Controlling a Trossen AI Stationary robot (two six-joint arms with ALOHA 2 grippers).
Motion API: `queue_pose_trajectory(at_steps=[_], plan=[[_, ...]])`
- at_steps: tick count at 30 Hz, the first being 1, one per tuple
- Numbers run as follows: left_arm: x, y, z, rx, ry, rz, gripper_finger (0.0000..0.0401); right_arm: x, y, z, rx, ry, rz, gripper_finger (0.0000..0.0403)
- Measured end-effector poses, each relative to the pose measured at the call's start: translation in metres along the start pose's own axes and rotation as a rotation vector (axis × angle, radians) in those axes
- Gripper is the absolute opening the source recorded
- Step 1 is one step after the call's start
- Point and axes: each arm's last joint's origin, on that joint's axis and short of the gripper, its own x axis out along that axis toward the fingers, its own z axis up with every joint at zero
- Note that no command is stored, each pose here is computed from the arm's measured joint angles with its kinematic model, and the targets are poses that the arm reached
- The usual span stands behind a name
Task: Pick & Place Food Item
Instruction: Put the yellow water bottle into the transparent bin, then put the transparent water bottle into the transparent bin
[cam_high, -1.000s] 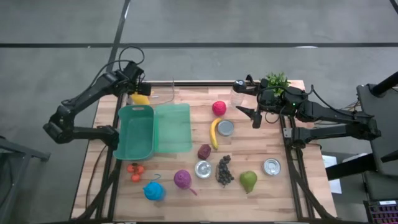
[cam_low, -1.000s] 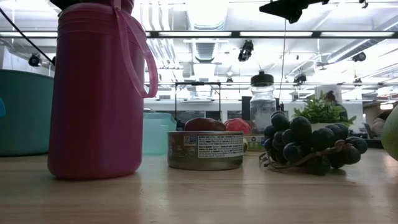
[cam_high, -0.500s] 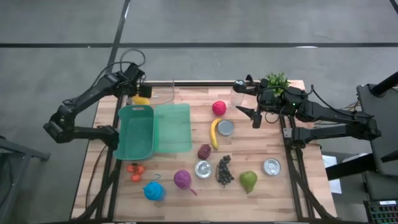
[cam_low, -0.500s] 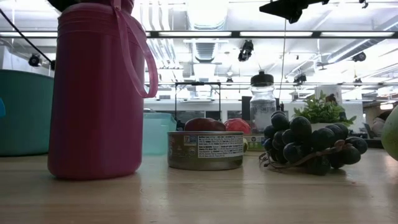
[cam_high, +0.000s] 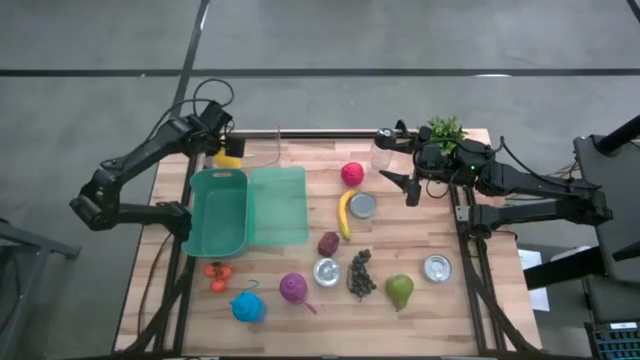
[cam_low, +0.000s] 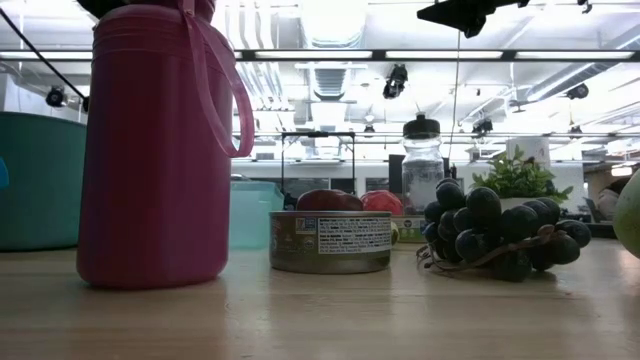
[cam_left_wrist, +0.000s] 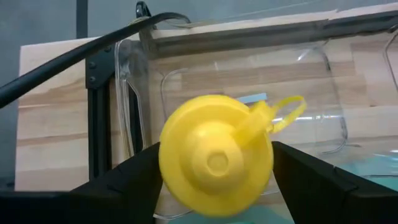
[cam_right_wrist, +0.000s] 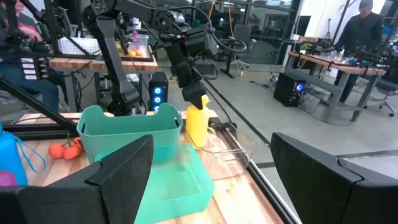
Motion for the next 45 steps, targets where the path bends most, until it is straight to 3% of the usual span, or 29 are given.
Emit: queue_pose_trajectory(at_steps=[9,24,35,45], plan=[[-0.015,0.000,0.009,-0.017,-0.025,-0.014,0.0291,0.000,0.000,0.000,0.000,0.000,0.000,0.0323],[-0.071,0.001,0.035,0.009,-0.156,-0.072,0.0291,0.000,0.000,0.000,0.000,0.000,0.000,0.0323],[-0.101,-0.070,0.019,0.205,-0.402,-0.286,0.0291,0.000,0.000,0.000,0.000,0.000,0.000,0.0323],[-0.088,-0.135,0.011,0.367,-0.434,-0.482,0.0291,0.000,0.000,0.000,0.000,0.000,0.000,0.0323]])
